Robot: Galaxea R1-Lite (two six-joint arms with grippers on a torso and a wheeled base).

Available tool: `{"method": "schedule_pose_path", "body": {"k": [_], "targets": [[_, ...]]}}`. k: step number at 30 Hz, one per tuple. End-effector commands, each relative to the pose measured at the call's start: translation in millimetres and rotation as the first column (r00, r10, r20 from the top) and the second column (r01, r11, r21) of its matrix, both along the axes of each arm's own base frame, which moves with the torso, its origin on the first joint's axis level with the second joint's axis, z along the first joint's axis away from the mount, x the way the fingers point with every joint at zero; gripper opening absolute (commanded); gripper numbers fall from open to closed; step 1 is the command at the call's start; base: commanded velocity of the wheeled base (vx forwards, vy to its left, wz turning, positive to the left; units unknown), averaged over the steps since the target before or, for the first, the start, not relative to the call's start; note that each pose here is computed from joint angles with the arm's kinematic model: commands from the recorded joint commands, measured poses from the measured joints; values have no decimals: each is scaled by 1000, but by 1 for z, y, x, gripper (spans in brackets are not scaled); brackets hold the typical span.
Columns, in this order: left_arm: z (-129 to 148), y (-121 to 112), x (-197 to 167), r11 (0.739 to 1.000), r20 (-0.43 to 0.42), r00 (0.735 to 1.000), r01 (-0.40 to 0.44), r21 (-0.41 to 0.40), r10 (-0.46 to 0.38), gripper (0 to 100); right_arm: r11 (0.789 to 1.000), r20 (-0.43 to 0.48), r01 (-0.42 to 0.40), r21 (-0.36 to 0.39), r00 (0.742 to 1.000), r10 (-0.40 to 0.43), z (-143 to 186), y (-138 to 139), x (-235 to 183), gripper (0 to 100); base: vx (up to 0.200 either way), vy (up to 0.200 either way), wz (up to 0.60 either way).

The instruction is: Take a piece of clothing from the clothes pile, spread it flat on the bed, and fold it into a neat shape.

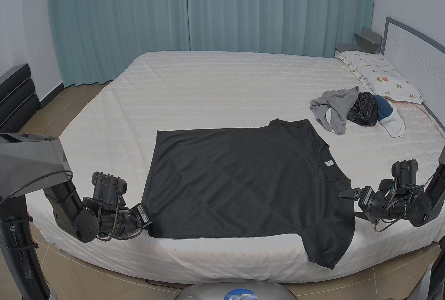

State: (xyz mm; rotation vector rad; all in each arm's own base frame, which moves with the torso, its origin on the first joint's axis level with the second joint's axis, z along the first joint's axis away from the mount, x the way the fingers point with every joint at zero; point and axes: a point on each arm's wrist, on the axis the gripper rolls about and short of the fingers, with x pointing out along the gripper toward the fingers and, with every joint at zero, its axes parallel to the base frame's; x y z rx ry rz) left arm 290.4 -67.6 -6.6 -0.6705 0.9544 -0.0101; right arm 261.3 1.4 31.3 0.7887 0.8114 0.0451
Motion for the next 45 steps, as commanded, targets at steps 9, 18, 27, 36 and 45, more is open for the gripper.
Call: {"method": "schedule_pose_path", "body": {"k": [9, 18, 27, 36, 45], "targets": [[6, 7, -14, 999, -4, 999, -35, 18, 35, 0, 994, -43, 12, -105, 999, -16, -14, -11, -4, 100, 0, 0, 0], [9, 6, -15, 997, -12, 997, -78, -19, 77, 0, 989, -110, 8, -150, 994, -25, -39, -14, 2, 100, 0, 0, 0], [9, 11, -12, 995, -10, 995, -97, -24, 96, 0, 988, -76, 11, -155, 997, -23, -52, -12, 23, 0, 0, 0, 0], [5, 12, -12, 995, -24, 995, -102, -20, 101, 0, 991, 17, 110, -82, 994, -109, -40, -17, 46, 0, 0, 0, 0], [5, 12, -12, 994, -24, 994, -103, -20, 103, 0, 991, 65, 116, -72, 992, -111, -48, -16, 50, 0, 0, 0, 0]]}}
